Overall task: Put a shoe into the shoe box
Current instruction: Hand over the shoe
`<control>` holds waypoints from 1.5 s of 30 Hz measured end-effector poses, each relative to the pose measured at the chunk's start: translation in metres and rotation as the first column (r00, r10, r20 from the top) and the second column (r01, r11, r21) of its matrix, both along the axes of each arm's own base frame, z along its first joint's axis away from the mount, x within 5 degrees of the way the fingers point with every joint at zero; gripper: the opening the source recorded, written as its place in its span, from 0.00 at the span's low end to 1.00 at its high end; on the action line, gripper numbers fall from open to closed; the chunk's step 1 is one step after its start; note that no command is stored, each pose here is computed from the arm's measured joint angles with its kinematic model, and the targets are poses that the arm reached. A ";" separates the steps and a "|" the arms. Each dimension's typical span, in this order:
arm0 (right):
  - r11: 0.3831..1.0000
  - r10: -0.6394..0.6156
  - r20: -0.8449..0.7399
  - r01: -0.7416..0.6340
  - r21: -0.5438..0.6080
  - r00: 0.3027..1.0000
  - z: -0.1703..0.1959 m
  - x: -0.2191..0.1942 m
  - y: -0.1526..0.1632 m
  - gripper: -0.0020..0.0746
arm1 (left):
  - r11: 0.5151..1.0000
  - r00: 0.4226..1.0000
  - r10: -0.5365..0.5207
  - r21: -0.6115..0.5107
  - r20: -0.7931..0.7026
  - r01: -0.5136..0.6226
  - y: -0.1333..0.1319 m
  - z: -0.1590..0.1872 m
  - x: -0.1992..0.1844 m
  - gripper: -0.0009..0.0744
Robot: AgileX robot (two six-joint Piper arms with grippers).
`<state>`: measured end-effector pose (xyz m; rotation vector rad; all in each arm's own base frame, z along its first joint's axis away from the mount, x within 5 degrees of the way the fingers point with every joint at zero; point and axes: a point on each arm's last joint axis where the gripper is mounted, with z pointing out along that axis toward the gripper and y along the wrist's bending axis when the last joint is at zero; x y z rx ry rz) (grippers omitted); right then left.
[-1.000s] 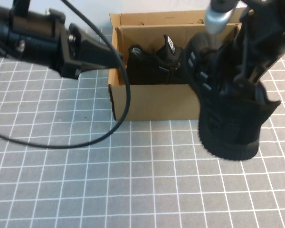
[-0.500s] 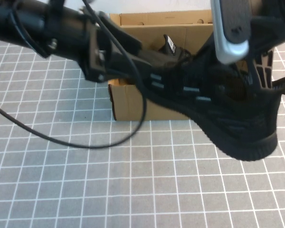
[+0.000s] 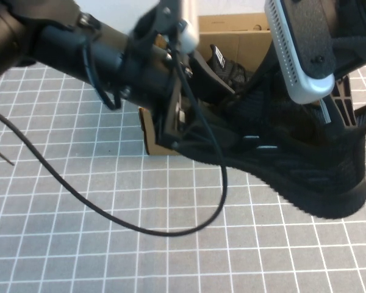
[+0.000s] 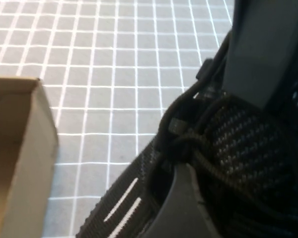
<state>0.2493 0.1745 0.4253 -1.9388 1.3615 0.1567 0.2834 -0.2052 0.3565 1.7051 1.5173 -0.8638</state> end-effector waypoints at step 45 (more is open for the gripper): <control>0.728 -0.661 -0.294 0.685 -0.028 0.691 0.012 -0.010 -0.038 0.17 | 0.983 0.957 0.163 0.045 0.241 -0.179 -0.014 -0.021 0.047 0.06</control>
